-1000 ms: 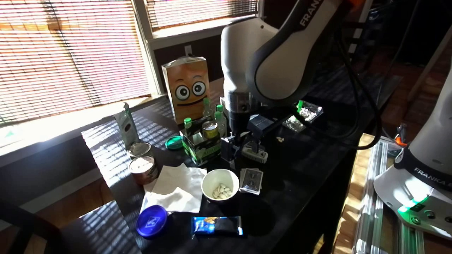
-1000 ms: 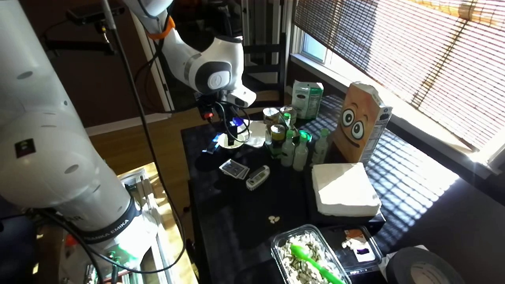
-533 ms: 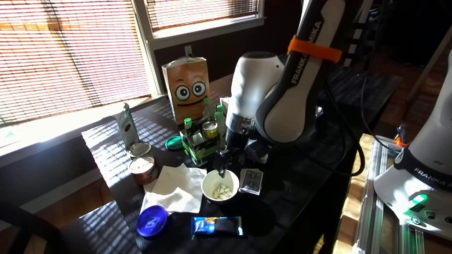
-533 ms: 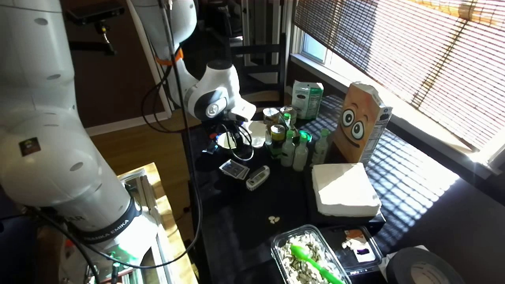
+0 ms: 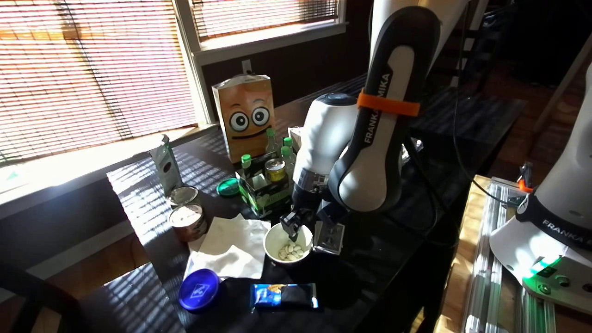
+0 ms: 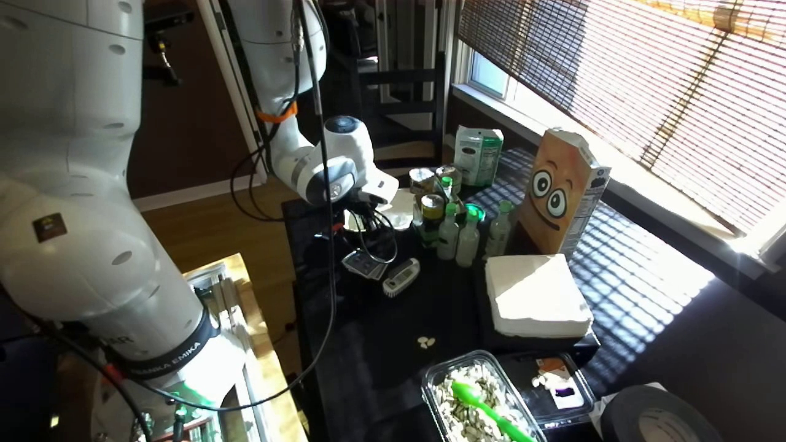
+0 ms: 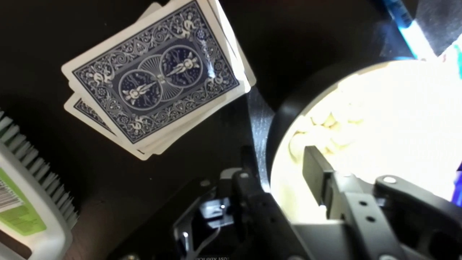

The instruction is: Pour the contents from the black bowl into the transparent bowl

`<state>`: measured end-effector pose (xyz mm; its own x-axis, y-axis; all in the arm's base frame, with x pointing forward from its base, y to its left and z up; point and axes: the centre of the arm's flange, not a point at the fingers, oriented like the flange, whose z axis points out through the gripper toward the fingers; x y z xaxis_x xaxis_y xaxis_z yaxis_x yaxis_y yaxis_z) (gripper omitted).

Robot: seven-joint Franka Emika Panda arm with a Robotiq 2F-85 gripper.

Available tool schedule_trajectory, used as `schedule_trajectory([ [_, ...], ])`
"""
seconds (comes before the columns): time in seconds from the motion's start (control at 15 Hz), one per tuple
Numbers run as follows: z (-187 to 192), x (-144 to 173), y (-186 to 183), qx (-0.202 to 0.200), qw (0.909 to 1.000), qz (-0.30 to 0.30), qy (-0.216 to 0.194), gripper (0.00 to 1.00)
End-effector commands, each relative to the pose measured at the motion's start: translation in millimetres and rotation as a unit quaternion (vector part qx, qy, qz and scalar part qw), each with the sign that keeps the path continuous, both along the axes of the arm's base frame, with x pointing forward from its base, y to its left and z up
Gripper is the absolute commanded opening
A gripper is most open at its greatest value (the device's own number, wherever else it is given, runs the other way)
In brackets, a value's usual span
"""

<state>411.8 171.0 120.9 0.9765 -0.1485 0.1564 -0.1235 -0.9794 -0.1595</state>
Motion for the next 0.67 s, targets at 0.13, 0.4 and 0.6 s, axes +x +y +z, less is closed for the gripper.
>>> schedule_trajectory([
  [0.13, 13.2, 5.5, 10.5, -0.009, 0.9995, 0.025, -0.017, 0.0],
  [0.4, 21.3, 6.9, 11.6, -0.013, 0.9991, 0.035, -0.02, 0.02],
  [0.6, 44.0, -6.6, 6.8, -0.015, 0.9991, 0.036, -0.013, 0.02],
])
